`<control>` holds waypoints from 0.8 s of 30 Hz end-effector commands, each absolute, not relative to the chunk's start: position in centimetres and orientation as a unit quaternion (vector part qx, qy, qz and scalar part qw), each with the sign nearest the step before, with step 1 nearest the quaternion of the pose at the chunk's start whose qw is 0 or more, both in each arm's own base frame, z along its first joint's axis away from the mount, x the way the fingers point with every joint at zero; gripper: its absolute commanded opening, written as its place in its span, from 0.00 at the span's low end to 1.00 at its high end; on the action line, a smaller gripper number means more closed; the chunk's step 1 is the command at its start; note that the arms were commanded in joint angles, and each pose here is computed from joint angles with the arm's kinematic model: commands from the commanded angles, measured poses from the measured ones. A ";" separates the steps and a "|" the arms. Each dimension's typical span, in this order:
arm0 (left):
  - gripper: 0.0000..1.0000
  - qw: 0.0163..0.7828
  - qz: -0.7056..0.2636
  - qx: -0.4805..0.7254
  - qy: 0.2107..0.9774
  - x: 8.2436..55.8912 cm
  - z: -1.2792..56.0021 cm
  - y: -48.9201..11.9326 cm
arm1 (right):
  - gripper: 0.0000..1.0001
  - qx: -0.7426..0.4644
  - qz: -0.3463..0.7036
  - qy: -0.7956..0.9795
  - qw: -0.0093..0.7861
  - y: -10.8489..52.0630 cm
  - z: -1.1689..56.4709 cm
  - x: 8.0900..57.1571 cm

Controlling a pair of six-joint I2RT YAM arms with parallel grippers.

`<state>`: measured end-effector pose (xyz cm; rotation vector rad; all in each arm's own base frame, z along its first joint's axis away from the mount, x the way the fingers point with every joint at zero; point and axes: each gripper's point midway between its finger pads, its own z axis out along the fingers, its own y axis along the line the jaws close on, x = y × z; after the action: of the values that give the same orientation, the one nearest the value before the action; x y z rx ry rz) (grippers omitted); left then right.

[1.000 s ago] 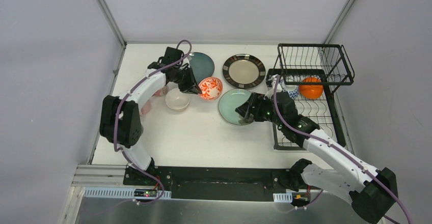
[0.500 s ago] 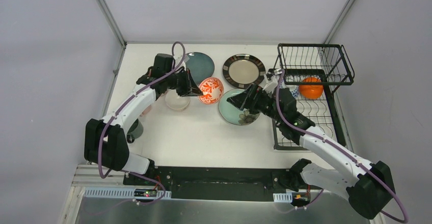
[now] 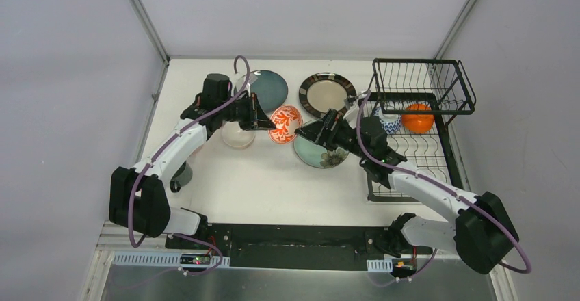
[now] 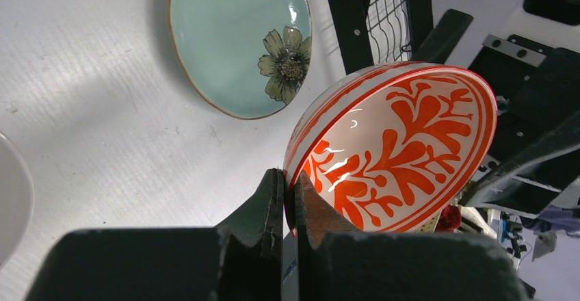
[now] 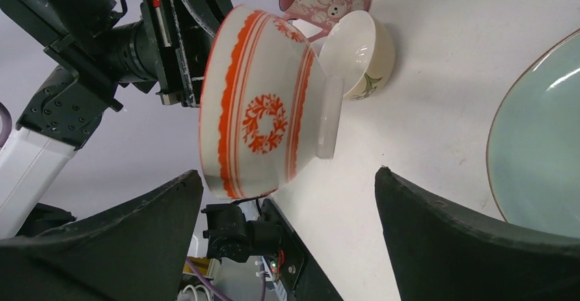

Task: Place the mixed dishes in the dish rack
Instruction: Pick up the bowl from the center of the board.

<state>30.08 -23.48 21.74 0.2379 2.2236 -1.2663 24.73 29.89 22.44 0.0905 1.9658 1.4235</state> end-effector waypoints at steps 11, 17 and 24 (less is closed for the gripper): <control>0.00 0.281 -0.535 0.138 0.784 28.6 24.7 -25.0 | 0.90 0.023 0.597 0.722 0.349 31.5 24.2 25.9; 0.00 0.279 -0.538 0.134 0.784 28.4 24.6 -25.0 | 0.83 0.039 0.608 0.716 0.342 31.4 23.9 26.7; 0.00 0.273 -0.541 0.133 0.784 28.3 24.5 -25.1 | 0.80 0.053 0.620 0.720 0.308 32.0 23.0 26.8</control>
<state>28.96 -24.07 21.44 0.2425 2.2296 -1.3656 25.93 31.84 22.09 0.1153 1.9462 1.5983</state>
